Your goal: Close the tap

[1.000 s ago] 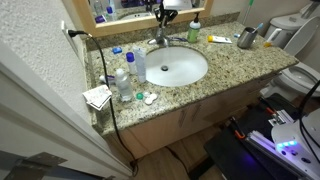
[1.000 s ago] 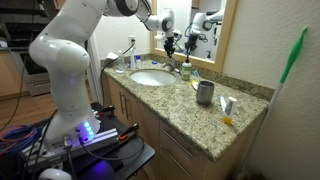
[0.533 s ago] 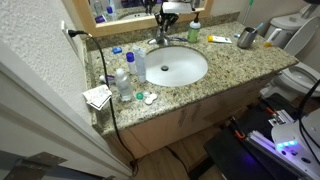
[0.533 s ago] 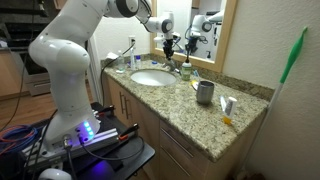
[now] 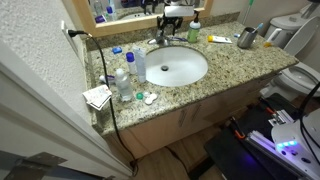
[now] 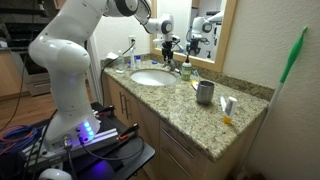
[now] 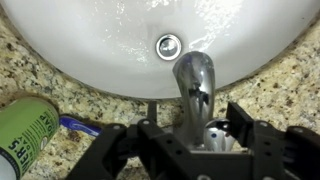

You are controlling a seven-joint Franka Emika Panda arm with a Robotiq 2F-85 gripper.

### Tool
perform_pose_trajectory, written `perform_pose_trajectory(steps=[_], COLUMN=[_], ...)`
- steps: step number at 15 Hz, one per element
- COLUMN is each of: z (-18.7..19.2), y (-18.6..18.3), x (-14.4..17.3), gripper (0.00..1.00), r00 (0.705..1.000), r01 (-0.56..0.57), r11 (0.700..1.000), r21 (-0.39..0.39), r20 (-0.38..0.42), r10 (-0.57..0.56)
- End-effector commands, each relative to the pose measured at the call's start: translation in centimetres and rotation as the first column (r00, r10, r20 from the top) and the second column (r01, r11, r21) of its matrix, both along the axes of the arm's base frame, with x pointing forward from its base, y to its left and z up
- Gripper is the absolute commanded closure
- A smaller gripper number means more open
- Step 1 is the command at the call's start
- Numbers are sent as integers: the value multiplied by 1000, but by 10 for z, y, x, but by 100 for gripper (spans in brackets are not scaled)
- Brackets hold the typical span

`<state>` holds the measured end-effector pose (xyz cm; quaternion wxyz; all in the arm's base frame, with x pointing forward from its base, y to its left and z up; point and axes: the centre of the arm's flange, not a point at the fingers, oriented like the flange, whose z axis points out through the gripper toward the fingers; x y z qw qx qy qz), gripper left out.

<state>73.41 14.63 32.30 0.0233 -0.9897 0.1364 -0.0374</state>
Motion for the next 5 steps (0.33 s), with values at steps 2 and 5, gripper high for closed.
perform_pose_trajectory(steps=[2,5], z=[34,34], y=[-11,-6], x=[-46,-23], gripper=[0,0], r00=[1000,1000], r01=[-8,-9], r11=[999,1000], r21=[-54,-28], r20=[-24,-13], r10=[7,8])
